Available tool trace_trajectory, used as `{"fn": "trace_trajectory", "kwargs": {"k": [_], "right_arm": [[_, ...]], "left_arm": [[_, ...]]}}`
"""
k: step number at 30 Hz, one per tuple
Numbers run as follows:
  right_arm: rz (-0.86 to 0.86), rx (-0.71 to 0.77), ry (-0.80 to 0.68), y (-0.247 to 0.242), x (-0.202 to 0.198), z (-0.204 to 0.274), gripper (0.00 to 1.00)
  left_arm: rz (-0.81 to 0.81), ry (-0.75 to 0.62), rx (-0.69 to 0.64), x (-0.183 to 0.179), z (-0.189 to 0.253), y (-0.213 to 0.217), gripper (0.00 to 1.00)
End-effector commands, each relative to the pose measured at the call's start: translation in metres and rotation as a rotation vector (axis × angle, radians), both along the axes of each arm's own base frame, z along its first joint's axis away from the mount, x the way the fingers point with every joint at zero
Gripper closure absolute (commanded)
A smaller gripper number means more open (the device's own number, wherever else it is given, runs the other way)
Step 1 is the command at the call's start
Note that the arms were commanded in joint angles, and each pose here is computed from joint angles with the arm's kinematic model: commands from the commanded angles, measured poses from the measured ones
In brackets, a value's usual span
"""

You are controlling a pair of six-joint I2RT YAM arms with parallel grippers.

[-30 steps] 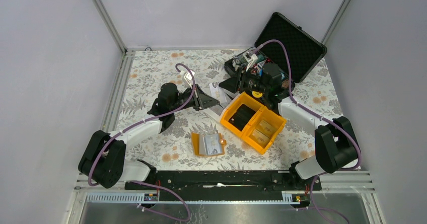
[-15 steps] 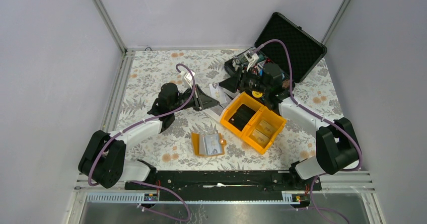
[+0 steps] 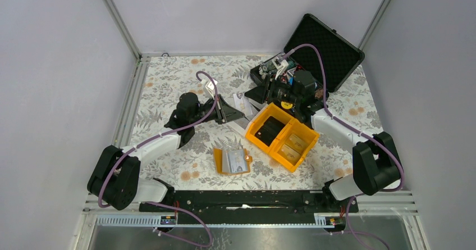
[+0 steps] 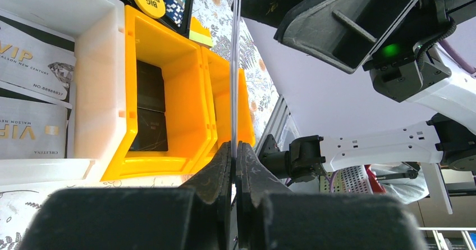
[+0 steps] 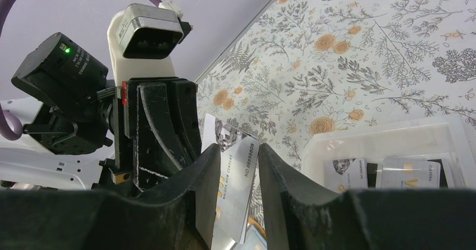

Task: Put the credit cards into the card holder
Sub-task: Pick up the credit card from the storage box.

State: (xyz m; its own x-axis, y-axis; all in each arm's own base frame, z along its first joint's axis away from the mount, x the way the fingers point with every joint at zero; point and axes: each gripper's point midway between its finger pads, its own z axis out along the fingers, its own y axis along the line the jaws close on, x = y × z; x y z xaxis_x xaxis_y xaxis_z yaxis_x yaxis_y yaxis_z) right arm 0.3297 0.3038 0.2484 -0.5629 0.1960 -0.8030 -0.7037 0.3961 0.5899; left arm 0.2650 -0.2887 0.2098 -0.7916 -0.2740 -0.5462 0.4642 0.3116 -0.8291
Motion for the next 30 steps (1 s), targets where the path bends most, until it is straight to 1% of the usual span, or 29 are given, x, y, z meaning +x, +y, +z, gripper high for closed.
{"fn": "trace_trajectory", "kwargs": {"k": [1, 9, 17, 21, 25, 30], "right_arm": [[0.04, 0.027, -0.066, 0.003, -0.008, 0.022, 0.62], [0.058, 0.035, -0.076, 0.003, -0.015, 0.028, 0.67], [0.088, 0.037, -0.089, 0.002, -0.023, 0.028, 0.7], [0.17, 0.058, -0.099, 0.006, -0.036, 0.03, 0.7], [0.286, 0.07, -0.097, 0.011, -0.05, 0.029, 0.71], [0.346, 0.064, -0.089, 0.012, -0.059, 0.026, 0.73]], "left_arm": [[-0.002, -0.059, -0.028, 0.002, 0.018, -0.001, 1.0], [0.006, -0.036, -0.026, 0.005, 0.013, -0.002, 1.0], [0.022, -0.005, -0.017, 0.008, 0.006, -0.001, 1.0], [0.009, -0.013, -0.025, 0.006, 0.007, -0.002, 1.0], [-0.028, -0.059, -0.039, -0.002, 0.014, -0.002, 1.0], [-0.061, -0.113, -0.034, -0.013, 0.019, 0.001, 1.0]]}}
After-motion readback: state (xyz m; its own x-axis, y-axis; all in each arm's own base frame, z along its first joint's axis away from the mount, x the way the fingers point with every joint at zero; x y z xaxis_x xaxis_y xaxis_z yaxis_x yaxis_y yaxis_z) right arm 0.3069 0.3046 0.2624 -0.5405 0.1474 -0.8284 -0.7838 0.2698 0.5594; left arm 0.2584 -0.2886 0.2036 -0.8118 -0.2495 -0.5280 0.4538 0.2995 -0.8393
